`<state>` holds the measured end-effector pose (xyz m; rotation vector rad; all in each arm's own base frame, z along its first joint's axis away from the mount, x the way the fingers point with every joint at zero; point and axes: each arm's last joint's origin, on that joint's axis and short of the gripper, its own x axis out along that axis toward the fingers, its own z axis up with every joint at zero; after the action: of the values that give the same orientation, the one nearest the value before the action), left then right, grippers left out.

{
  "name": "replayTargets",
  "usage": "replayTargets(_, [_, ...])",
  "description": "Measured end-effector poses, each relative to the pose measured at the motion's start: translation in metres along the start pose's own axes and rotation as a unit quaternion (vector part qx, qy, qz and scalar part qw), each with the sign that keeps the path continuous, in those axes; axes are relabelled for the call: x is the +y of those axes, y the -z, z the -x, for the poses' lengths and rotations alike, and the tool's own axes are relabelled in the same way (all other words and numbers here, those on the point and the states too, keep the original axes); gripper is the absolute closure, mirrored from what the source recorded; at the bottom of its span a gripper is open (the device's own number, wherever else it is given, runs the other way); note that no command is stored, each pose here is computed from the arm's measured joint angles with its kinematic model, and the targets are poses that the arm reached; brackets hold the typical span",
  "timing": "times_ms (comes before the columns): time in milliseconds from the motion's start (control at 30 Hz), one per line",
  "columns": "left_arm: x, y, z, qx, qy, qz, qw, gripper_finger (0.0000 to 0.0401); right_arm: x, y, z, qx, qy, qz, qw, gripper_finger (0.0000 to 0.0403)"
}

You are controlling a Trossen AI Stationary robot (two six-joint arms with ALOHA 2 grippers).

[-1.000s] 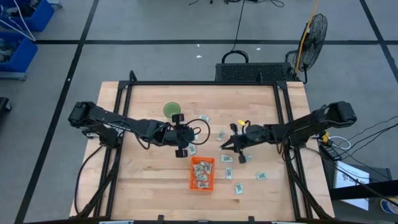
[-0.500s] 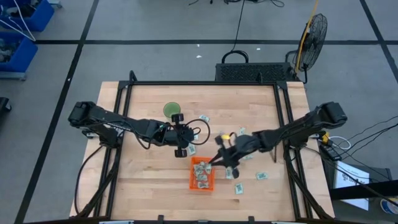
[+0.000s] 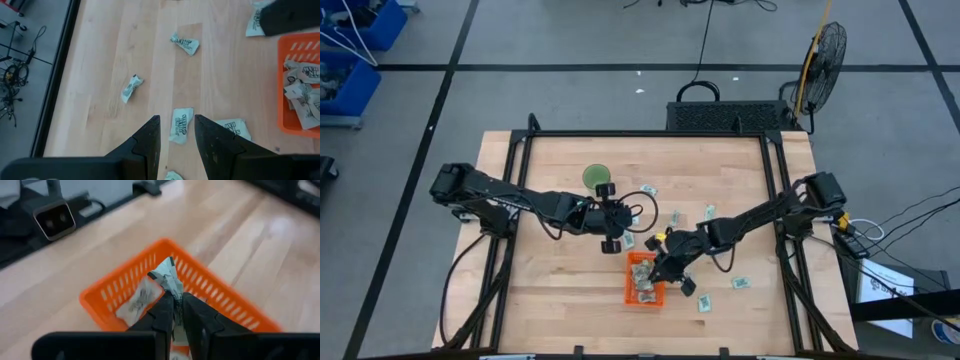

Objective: Pick and place Stevia / Truvia into bins
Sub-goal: Put the stevia packet into the orange basket

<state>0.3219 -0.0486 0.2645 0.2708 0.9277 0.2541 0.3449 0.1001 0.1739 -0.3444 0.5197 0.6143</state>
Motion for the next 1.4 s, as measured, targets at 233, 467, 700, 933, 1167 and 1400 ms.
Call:
replayTargets(233, [0.000, 0.000, 0.000, -0.002, 0.004, 0.019, 1.000, 0.0274, -0.003, 0.019, -0.015, 0.031, -0.003, -0.015, 0.999, 0.0364])
replayTargets(467, [0.000, 0.000, 0.000, -0.001, 0.005, 0.027, 1.000, 0.0274, -0.007, 0.023, -0.014, 0.041, -0.001, 0.004, 0.999, 0.0358])
replayTargets(700, [0.000, 0.000, 0.000, -0.001, 0.005, 0.027, 1.000, 0.0274, -0.008, 0.023, -0.014, 0.040, -0.001, 0.016, 0.999, 0.0310])
replayTargets(933, [0.000, 0.000, 0.000, 0.001, 0.005, 0.024, 1.000, 0.0274, -0.012, 0.014, -0.004, 0.057, 0.070, 0.074, 0.993, 0.0281])
replayTargets(1167, [0.000, 0.001, 0.000, 0.005, 0.005, 0.022, 1.000, 0.0274, -0.010, -0.014, 0.034, 0.041, 0.106, 0.064, 0.991, 0.0285])
replayTargets(1400, [0.000, 0.001, 0.000, 0.005, 0.005, 0.033, 0.999, 0.0274, 0.006, -0.023, 0.073, 0.086, 0.079, 0.023, 0.993, 0.0288])
